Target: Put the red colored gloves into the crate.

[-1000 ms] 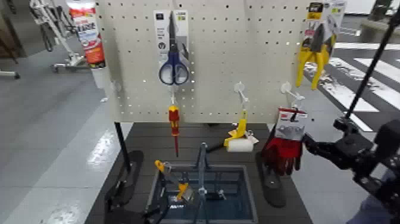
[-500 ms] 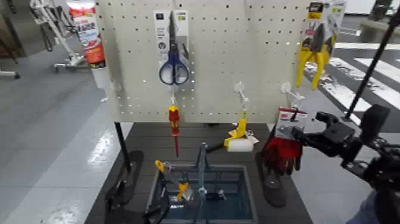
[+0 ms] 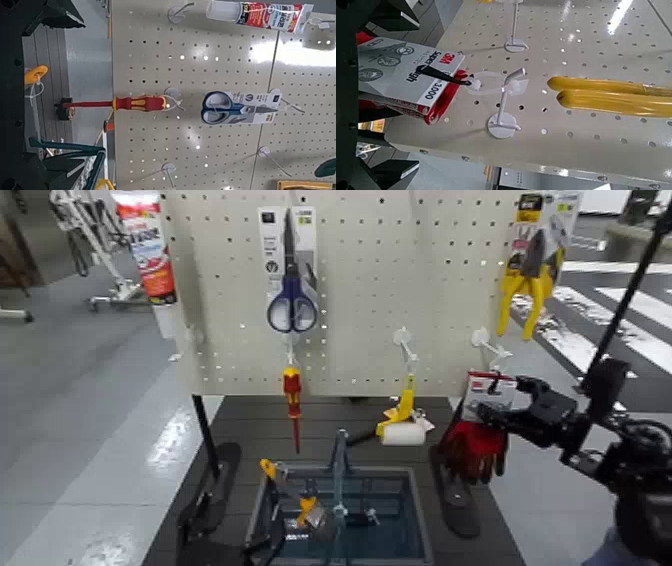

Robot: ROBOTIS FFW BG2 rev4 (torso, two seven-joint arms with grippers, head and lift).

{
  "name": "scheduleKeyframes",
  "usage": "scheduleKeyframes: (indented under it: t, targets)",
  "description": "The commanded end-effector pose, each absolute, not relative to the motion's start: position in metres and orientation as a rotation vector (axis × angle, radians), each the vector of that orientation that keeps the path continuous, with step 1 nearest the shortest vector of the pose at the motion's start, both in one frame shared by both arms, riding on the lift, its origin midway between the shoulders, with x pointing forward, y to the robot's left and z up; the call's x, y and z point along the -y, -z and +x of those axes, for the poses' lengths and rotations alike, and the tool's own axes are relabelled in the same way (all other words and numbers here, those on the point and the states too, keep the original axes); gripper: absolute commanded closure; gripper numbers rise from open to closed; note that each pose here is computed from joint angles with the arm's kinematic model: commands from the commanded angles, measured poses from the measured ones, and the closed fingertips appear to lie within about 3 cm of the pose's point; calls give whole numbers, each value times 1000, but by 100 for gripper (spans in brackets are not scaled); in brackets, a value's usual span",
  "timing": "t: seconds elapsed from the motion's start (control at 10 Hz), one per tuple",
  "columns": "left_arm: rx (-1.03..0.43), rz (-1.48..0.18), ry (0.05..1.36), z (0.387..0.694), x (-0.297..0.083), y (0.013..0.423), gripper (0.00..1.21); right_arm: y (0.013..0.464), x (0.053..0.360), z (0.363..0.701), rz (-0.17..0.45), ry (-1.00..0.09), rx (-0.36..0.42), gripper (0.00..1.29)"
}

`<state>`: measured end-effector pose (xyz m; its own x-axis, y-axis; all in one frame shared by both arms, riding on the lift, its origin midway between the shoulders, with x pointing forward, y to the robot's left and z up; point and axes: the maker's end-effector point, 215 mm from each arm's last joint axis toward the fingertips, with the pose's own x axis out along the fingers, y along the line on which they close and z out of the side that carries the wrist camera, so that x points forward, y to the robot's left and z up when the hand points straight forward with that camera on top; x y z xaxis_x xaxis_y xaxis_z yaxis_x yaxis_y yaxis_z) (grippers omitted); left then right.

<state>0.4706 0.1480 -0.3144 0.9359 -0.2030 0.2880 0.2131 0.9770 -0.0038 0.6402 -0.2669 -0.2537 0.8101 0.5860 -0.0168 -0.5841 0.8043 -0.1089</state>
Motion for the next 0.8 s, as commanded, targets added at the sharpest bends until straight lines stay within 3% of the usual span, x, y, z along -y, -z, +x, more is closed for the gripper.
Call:
scheduleKeyframes:
  t: [0.1,0.5,0.7,0.8]
  targets:
    - [291,-41,213,471,-145,314,7,255,259,647,-113,-655,9,9]
    - [291,-40,217,471,-144,314,7,260,241,650,-117,-707,-12,12]
    - [293,-39,217,472,-144,313,7,263,235,650,-116,-723,-29,19]
    - [293,-39,217,472,-144,313,7,264,232,649,-127,-745,-44,78]
